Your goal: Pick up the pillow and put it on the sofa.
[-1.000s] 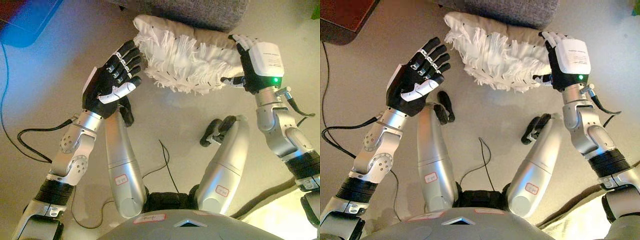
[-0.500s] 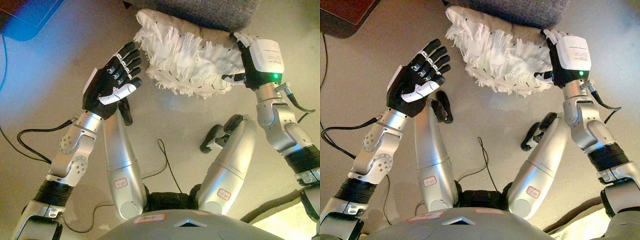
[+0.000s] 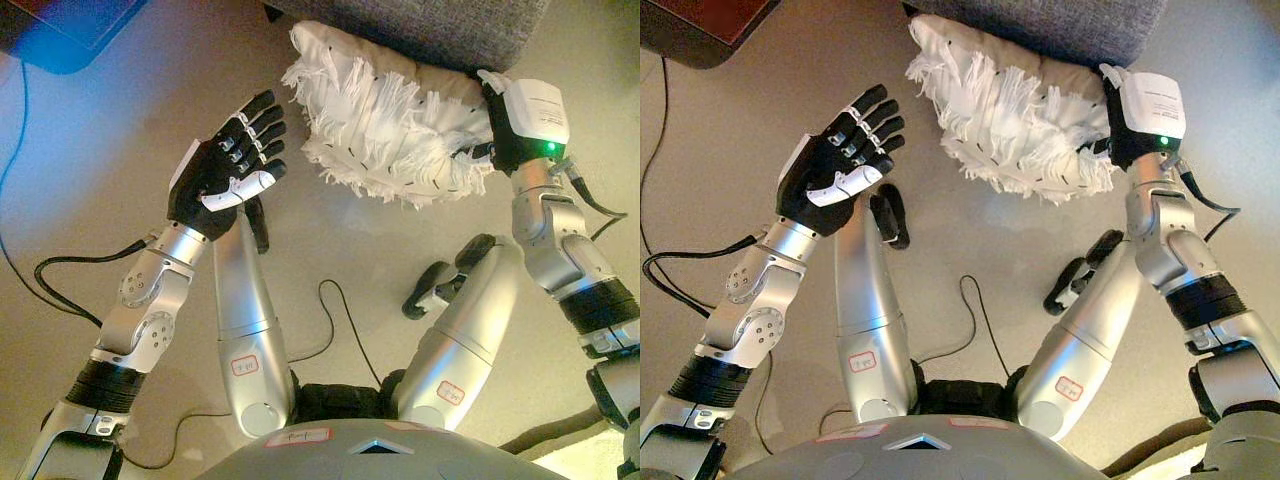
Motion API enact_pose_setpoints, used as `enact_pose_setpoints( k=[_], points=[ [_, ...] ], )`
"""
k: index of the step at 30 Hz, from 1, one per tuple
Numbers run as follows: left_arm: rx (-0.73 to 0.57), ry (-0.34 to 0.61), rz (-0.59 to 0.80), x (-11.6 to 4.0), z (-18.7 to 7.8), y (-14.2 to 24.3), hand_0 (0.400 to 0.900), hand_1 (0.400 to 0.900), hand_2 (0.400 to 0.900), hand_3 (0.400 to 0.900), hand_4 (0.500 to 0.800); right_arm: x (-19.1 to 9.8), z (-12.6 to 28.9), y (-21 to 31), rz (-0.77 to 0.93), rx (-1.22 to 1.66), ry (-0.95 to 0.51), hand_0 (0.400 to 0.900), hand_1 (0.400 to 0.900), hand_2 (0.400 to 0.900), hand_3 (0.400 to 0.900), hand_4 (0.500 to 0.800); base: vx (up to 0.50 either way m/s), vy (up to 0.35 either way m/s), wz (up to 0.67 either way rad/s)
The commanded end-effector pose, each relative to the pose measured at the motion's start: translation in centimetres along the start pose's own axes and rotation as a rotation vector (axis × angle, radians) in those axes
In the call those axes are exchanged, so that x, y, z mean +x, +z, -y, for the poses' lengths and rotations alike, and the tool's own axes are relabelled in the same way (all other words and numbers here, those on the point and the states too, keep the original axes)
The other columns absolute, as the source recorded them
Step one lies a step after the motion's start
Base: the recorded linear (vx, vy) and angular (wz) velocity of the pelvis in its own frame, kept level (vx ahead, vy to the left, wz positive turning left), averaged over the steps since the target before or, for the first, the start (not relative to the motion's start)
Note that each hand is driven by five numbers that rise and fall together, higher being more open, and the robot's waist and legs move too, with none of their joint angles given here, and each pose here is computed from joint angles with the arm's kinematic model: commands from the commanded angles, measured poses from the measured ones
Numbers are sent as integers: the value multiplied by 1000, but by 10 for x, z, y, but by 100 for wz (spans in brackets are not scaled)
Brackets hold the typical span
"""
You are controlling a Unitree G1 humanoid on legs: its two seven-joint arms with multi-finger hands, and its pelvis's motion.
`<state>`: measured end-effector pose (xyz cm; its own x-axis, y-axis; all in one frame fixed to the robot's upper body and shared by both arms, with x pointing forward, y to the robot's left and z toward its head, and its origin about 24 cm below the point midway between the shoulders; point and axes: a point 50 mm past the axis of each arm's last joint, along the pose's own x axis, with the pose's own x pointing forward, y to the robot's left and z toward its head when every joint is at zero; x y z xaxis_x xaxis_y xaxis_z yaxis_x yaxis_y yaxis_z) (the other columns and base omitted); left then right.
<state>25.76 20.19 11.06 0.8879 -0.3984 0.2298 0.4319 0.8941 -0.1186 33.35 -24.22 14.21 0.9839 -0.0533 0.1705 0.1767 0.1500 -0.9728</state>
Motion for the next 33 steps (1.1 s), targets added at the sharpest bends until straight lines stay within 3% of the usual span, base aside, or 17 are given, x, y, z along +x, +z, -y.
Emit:
enact_pose_setpoints(
  k=[1,16,22,33],
  points=[
    [29,-141,193,13,25,35,900,900,900,900,800,22,32,10,-3,37,-80,400,400,400,400,500,0,0,0],
    [15,-104,155,11,25,27,900,900,900,900,800,19,20,17,-10,158,-31,400,400,400,400,500,4,0,0],
    [-12,54,158,8,9,26,900,900,900,900,800,16,29,24,26,243,-111,400,400,400,400,500,-1,14,-3],
    [3,286,287,9,-9,39,900,900,900,900,800,3,63,44,212,263,-300,400,400,400,400,500,-47,75,-20]
  ],
)
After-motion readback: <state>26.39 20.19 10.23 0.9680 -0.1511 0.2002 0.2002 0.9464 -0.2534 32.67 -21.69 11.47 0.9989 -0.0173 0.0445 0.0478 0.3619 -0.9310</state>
